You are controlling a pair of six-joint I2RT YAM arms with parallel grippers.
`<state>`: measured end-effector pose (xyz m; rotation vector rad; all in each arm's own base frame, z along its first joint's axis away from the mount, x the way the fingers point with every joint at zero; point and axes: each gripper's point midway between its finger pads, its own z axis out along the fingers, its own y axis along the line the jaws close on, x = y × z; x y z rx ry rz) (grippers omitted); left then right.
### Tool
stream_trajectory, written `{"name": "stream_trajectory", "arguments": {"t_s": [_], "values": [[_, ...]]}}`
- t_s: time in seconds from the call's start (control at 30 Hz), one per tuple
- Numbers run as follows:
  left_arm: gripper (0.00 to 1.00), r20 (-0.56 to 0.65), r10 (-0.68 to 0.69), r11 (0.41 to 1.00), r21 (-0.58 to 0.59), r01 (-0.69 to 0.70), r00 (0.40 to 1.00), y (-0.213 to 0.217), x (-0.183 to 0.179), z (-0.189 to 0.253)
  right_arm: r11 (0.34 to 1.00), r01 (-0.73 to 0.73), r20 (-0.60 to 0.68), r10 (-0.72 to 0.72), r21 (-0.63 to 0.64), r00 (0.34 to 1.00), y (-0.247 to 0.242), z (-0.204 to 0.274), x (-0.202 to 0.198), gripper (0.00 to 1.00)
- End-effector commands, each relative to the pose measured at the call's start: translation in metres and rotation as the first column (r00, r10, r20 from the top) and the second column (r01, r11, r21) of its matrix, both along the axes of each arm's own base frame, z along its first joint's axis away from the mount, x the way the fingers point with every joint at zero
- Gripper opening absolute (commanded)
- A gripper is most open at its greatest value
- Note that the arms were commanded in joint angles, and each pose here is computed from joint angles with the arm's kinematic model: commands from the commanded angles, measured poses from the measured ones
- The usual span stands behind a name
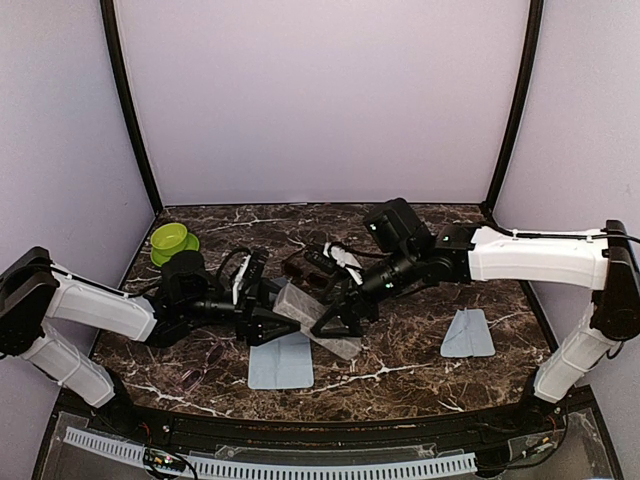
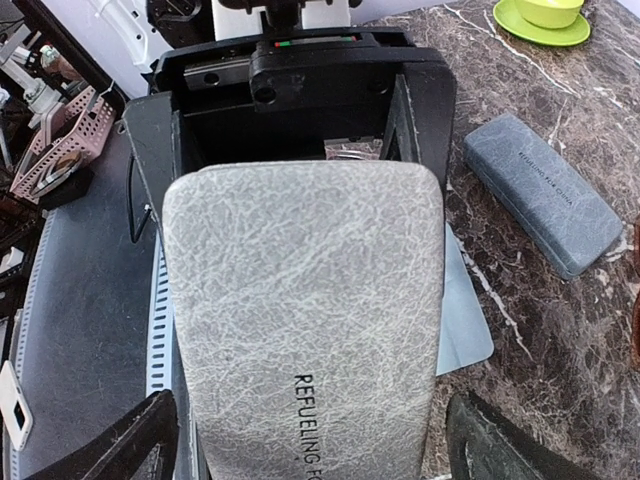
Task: Organize the sunglasses
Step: Open the sunglasses case.
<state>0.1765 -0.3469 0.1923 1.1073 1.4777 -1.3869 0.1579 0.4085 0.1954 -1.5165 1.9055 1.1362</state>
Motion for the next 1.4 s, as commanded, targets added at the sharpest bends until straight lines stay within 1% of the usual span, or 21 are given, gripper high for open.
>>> {"name": "stream_trajectory", "arguments": {"t_s": [0.0, 0.07, 0.17, 0.27, 0.4, 0.5, 0.57, 0.77, 0.9, 0.93, 1.03, 1.13, 1.17, 1.23, 1.37], "values": [[0.00, 0.071, -0.004, 0.998, -0.066, 0.009, 0.997, 0.003, -0.005, 0.024, 1.000, -0.014, -0.010, 0.015, 0.028, 1.000, 0.005, 0.000, -0.003, 0.92], [0.00, 0.071, -0.004, 0.998, -0.067, 0.009, 0.997, 0.003, -0.006, 0.024, 1.000, -0.015, -0.013, 0.015, 0.023, 1.000, 0.006, -0.002, -0.003, 0.92], [0.00, 0.073, -0.004, 0.998, -0.067, 0.009, 0.997, 0.004, -0.006, 0.023, 1.000, -0.017, -0.010, 0.018, 0.023, 1.000, 0.005, -0.004, -0.003, 0.88], [0.00, 0.071, -0.003, 0.998, -0.063, 0.008, 0.997, 0.004, -0.007, 0.022, 0.999, -0.025, -0.018, 0.026, 0.021, 1.000, 0.007, -0.007, -0.004, 0.80], [0.00, 0.075, -0.001, 0.998, -0.059, 0.005, 0.997, 0.005, -0.006, 0.021, 0.999, -0.032, -0.027, 0.032, 0.014, 0.999, 0.008, -0.011, -0.004, 0.73], [0.00, 0.076, 0.000, 0.999, -0.052, 0.003, 0.997, 0.005, -0.007, 0.018, 0.999, -0.030, -0.026, 0.031, 0.016, 0.999, 0.008, -0.010, -0.003, 0.65], [0.00, 0.080, 0.002, 0.999, -0.049, 0.002, 0.997, 0.006, -0.007, 0.018, 0.999, -0.032, -0.030, 0.033, 0.020, 0.999, 0.008, -0.009, -0.003, 0.58], [0.00, 0.118, -0.014, 1.000, -0.021, 0.017, 0.993, 0.008, -0.011, 0.009, 0.998, -0.040, -0.073, 0.045, 0.056, 0.996, 0.003, 0.000, -0.001, 0.45], [0.00, 0.165, -0.032, 0.999, 0.011, 0.031, 0.986, 0.009, -0.016, 0.003, 0.994, -0.063, -0.119, 0.073, 0.084, 0.990, 0.000, 0.006, -0.003, 0.40], [0.00, 0.186, -0.042, 0.999, 0.018, 0.040, 0.982, 0.009, -0.019, 0.002, 0.990, -0.075, -0.114, 0.089, 0.117, 0.990, -0.003, 0.019, -0.005, 0.39], [0.00, 0.241, -0.066, 0.998, 0.032, 0.060, 0.968, 0.011, -0.027, -0.002, 0.985, -0.108, -0.152, 0.128, 0.132, 0.980, -0.005, 0.023, -0.011, 0.38], [0.00, 0.326, -0.093, 0.996, 0.046, 0.082, 0.941, 0.014, -0.039, -0.007, 0.982, -0.147, -0.185, 0.167, 0.115, 0.969, -0.010, 0.023, -0.020, 0.37], [0.00, 0.345, -0.098, 0.995, 0.052, 0.085, 0.933, 0.016, -0.041, -0.008, 0.983, -0.156, -0.202, 0.172, 0.095, 0.964, -0.010, 0.016, -0.021, 0.37], [0.00, 0.360, -0.104, 0.994, 0.062, 0.088, 0.927, 0.017, -0.044, -0.009, 0.983, -0.165, -0.216, 0.180, 0.084, 0.960, -0.012, 0.010, -0.023, 0.37], [0.00, 0.368, -0.136, 0.989, 0.099, 0.107, 0.920, 0.015, -0.049, -0.014, 0.969, -0.217, -0.261, 0.241, 0.116, 0.935, -0.013, 0.013, -0.034, 0.39]]}}
